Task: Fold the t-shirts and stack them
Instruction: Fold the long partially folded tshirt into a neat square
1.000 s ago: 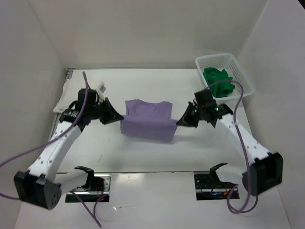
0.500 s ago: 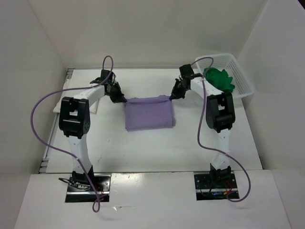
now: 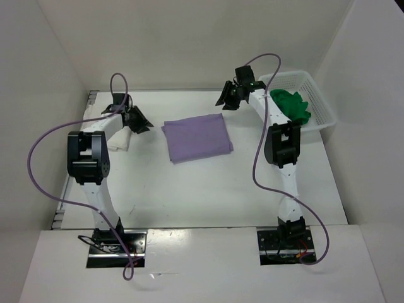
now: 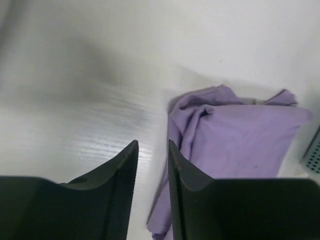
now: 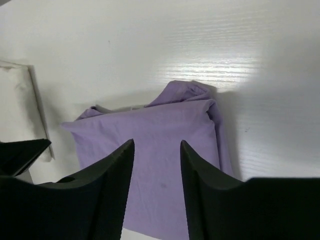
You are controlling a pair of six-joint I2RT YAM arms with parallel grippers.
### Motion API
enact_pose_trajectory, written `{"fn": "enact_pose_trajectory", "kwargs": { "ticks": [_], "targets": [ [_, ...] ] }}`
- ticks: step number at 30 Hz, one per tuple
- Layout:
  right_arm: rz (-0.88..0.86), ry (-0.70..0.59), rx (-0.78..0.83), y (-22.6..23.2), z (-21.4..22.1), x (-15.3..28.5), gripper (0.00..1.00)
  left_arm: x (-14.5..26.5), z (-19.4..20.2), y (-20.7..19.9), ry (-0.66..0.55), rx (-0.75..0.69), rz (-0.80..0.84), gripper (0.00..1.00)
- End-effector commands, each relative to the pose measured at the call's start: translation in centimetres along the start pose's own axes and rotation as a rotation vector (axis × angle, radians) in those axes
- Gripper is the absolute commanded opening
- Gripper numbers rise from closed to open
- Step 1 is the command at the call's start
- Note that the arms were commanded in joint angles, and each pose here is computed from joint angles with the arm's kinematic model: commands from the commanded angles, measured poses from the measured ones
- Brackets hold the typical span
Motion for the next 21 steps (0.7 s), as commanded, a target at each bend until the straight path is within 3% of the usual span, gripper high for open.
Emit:
{"fn": "enact_pose_trajectory", "kwargs": {
  "ticks": [1, 3, 8, 9, 13, 14, 21],
  "targets": [
    [-0.019, -0.008, 0.049, 1.9, 0.0, 2.2, 0.49, 5.5, -2.7, -4.2, -0.173, -0.036, 0.153, 0.36],
    [-0.008, -0.029, 0.06, 2.1, 0.7, 3.3, 0.49, 5.6, -0.2, -7.2, -0.129, -0.099, 0.224, 0.35],
    [-0.016, 0.049, 0.065, 1.1, 5.2, 2.5, 0.06, 3.2, 6.7, -11.2, 0.019, -0.168, 0.319, 0.35],
    [-0.007, 0.06, 0.061, 0.8, 5.7, 2.6, 0.04, 1.7, 8.1, -10.8, 0.06, -0.172, 0.301, 0.35],
    [0.04, 0.096, 0.061, -1.4, 6.7, -0.6, 0.01, -1.7, 9.6, -8.4, 0.133, -0.19, 0.23, 0.35],
    [0.017, 0.07, 0.094, -0.2, 5.2, -0.8, 0.01, -2.0, 10.5, -7.3, 0.157, -0.194, 0.208, 0.35],
    [-0.087, 0.163, 0.017, 0.9, 4.3, -6.0, 0.01, 1.6, 14.1, -4.3, 0.189, -0.178, 0.205, 0.35]
  ]
}}
Point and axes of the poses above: each gripper's point midway between its finger pads, its own x axis back along the fingers, its own y axis along the line the jaws close on, z = x × y, the point moved 8 cm from there along x, back along the fingers, and after that the axes turned 4 degrees about -x, right-handed, at the moved point
